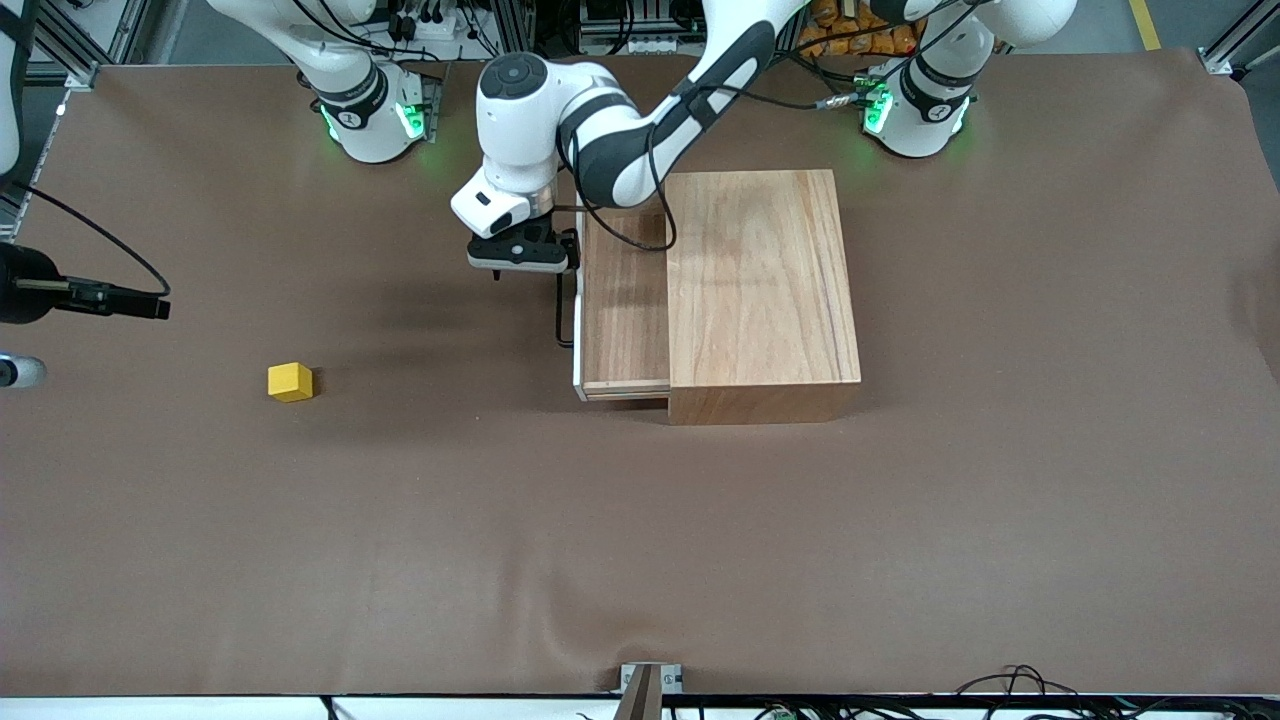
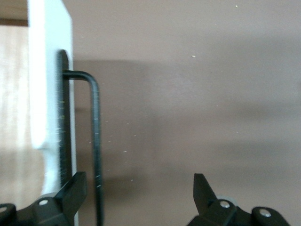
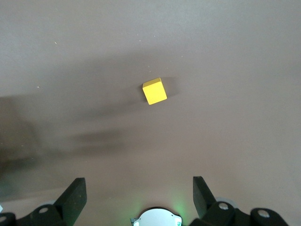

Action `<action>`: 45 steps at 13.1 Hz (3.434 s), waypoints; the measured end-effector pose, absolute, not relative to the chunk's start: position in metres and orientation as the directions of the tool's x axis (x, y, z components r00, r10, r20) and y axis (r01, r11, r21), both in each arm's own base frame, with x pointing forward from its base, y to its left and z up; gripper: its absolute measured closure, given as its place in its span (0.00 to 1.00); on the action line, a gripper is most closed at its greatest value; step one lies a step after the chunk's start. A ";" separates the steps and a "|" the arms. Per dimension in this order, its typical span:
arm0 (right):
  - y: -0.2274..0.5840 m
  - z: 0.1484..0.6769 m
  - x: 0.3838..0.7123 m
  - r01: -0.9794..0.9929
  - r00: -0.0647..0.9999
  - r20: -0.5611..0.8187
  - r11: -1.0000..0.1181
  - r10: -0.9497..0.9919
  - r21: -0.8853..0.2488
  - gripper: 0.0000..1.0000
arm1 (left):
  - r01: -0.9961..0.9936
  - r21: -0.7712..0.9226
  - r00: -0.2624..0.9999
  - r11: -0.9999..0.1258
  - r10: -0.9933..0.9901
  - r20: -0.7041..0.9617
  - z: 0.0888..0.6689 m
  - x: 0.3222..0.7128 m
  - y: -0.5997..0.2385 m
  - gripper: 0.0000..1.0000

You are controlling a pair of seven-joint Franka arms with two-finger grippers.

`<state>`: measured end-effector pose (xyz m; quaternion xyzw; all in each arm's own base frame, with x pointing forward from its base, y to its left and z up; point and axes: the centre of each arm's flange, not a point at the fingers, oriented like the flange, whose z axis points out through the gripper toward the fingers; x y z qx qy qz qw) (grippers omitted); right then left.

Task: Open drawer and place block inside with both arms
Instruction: 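Pull the drawer open by its handle with the left gripper, then raise the left gripper while the right gripper grasps the yellow cube, then carry the yellow cube with the right gripper over the open drawer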

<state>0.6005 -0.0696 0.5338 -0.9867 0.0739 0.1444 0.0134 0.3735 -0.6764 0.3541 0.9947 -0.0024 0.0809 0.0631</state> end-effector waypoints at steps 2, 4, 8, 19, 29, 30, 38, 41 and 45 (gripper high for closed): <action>-0.070 0.499 0.614 -0.147 0.942 -0.307 -0.989 -0.139 -0.005 0.00 | -0.002 0.105 0.987 -0.994 0.014 0.159 0.381 0.375 -0.668 0.00; -0.066 0.437 0.624 -0.140 0.939 -0.318 -0.990 -0.131 -0.007 0.00 | 0.019 0.087 0.987 -0.996 0.033 0.158 0.414 0.381 -0.653 0.00; -0.039 0.334 0.614 -0.081 0.930 -0.360 -0.997 -0.071 -0.012 0.00 | 0.131 0.013 0.982 -0.991 0.132 0.132 0.483 0.420 -0.588 0.00; -0.068 0.235 0.581 0.118 0.961 -0.245 -0.991 0.130 -0.064 0.00 | 0.301 -0.066 0.951 -0.951 0.294 0.099 0.585 0.549 -0.332 0.00; -0.080 0.199 0.555 0.144 0.968 -0.199 -0.987 0.154 -0.065 0.28 | 0.111 -0.054 0.994 -0.992 0.110 0.014 0.616 0.546 -0.093 0.00; -0.080 0.198 0.554 0.144 0.968 -0.199 -0.987 0.155 -0.066 0.38 | 0.093 -0.050 0.996 -0.994 0.092 0.009 0.618 0.545 -0.079 0.00; 0.004 0.325 0.600 0.098 0.928 -0.336 -0.974 0.163 -0.202 0.44 | 0.078 -0.051 0.997 -0.996 0.078 -0.003 0.635 0.536 -0.070 0.00; 0.119 0.407 0.609 0.060 0.931 -0.345 -0.981 0.121 -0.183 0.44 | 0.007 -0.034 1.000 -0.999 0.007 -0.016 0.635 0.535 -0.071 0.00; 0.289 0.444 0.565 0.015 0.943 -0.329 -0.995 0.046 -0.095 0.44 | -0.054 -0.016 0.998 -0.998 -0.053 -0.027 0.634 0.538 -0.040 0.00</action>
